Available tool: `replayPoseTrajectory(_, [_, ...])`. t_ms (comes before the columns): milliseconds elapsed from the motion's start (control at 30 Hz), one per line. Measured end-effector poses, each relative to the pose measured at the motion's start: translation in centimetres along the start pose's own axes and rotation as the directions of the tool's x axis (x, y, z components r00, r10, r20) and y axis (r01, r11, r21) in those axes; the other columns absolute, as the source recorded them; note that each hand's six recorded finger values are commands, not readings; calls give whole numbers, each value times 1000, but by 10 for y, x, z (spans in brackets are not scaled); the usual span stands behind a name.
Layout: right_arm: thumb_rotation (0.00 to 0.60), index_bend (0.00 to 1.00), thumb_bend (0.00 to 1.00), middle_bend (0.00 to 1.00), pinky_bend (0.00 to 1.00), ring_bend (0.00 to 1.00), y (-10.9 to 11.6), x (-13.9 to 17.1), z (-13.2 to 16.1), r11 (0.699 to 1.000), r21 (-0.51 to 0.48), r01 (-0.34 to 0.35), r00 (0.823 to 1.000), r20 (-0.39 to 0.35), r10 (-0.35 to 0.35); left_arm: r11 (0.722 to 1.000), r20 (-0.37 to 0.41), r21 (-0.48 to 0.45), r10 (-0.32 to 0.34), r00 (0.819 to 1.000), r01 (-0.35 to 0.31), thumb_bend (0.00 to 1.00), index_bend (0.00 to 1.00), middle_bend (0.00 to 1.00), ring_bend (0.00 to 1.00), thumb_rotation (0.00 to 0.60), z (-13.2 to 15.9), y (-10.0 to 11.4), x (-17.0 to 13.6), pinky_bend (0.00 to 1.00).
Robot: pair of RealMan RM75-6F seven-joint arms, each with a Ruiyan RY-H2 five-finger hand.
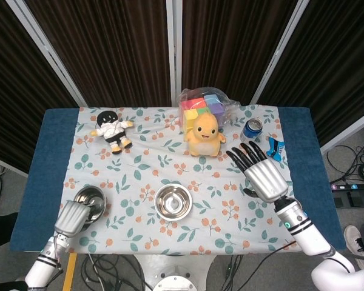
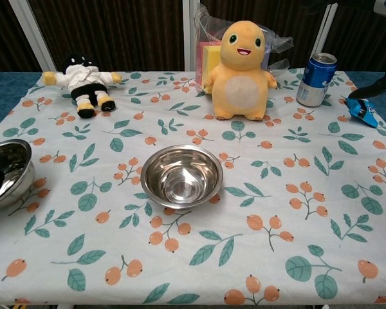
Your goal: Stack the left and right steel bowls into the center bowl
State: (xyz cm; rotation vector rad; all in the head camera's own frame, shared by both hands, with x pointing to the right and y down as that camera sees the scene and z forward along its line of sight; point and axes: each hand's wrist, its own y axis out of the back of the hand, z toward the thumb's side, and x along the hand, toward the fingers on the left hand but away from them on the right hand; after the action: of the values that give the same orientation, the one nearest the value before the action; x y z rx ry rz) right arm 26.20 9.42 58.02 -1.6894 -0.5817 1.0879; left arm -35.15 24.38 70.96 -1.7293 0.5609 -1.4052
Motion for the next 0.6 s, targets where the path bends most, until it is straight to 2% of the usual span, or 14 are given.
replayPoseTrajectory(200, [600, 0, 0, 93, 0, 0, 1, 2, -3, 1000, -1, 3, 1000, 11, -3, 1000, 14, -6, 26, 1000, -26, 330, 723, 741, 671, 600, 3, 8, 3, 748])
replayPoseTrajectory(333, [600, 0, 0, 93, 0, 0, 7, 3, -3, 1000, -6, 26, 1000, 11, -26, 998, 55, -2, 64, 996, -64, 331, 724, 742, 672, 600, 13, 23, 15, 748])
replayPoseTrajectory(433, [600, 0, 0, 95, 0, 0, 17, 3, -1, 998, -12, 61, 998, 7, -61, 995, 112, 6, 95, 989, -97, 331, 724, 742, 672, 600, 29, 38, 29, 748])
replayPoseTrajectory(600, [600, 0, 0, 95, 0, 0, 37, 6, 1, 992, -23, 120, 993, 14, -120, 991, 232, 3, 131, 964, -136, 332, 725, 743, 672, 600, 76, 63, 61, 749])
